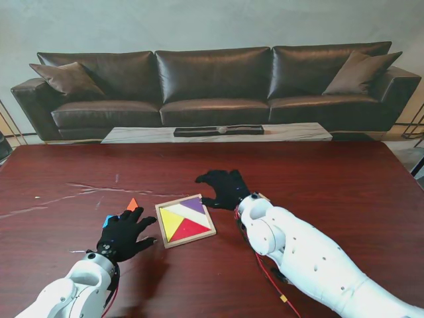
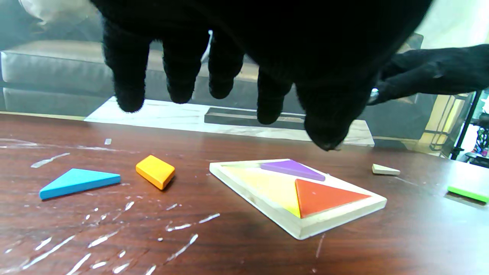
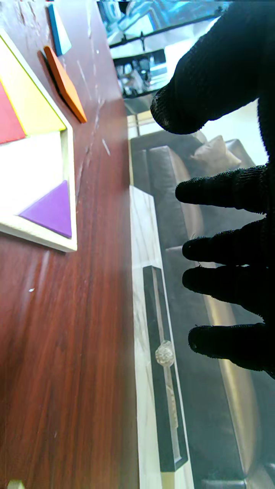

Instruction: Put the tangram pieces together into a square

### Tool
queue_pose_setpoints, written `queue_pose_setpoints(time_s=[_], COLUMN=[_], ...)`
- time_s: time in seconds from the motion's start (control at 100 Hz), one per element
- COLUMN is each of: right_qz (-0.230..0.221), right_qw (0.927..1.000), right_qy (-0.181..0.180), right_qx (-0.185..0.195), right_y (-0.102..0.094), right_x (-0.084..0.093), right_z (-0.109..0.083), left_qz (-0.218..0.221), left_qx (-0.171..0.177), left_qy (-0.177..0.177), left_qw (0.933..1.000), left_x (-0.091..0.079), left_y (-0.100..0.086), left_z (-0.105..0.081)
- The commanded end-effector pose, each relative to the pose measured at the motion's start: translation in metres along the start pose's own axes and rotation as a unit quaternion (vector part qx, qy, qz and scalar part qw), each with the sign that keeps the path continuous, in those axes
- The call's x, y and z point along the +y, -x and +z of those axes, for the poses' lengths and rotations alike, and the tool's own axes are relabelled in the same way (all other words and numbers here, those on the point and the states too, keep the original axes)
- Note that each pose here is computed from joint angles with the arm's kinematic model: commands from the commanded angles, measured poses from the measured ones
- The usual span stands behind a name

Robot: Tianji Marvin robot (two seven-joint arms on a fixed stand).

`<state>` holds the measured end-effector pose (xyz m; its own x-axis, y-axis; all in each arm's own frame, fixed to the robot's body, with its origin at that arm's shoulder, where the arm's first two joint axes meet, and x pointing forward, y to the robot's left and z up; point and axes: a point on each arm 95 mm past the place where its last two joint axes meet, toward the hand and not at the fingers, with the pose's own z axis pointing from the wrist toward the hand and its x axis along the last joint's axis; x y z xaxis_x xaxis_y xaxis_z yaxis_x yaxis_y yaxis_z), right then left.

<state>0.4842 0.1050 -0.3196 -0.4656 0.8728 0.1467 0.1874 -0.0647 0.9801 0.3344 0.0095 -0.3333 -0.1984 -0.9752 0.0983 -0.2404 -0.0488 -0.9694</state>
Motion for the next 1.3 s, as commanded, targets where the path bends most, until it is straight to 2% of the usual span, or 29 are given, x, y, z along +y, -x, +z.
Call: queue_pose_setpoints(time_s=[0.0, 0.37, 0.63, 1.0, 1.18, 1.29], right_qz=[-0.002, 0.007, 0.013, 0.025, 0.042, 0.043], right_qw=[0.9999, 0.9996, 0.9998, 0.9984, 0.9965, 0.9961], right_qy=[-0.012, -0.025, 0.0, 0.015, 0.036, 0.037], right_qx=[0.002, 0.006, -0.013, -0.048, -0.063, -0.068], right_y=[0.004, 0.011, 0.014, 0.023, 0.024, 0.025], right_x=[-0.009, -0.001, 0.001, -0.006, -0.011, -0.014], right_z=[-0.013, -0.082, -0.123, -0.157, -0.166, -0.167], left_qz=[-0.002, 0.005, 0.025, 0.037, 0.036, 0.037], left_qx=[-0.004, -0.028, -0.072, -0.142, -0.182, -0.198], left_qy=[-0.011, -0.044, -0.044, 0.013, 0.028, 0.035], left_qw=[0.9999, 0.9986, 0.9962, 0.9891, 0.9823, 0.9789], left_x=[-0.002, -0.009, -0.023, -0.032, -0.036, -0.035], left_y=[-0.001, 0.0, -0.001, 0.007, 0.01, 0.012], left_z=[0.001, 0.007, 0.018, 0.05, 0.067, 0.077])
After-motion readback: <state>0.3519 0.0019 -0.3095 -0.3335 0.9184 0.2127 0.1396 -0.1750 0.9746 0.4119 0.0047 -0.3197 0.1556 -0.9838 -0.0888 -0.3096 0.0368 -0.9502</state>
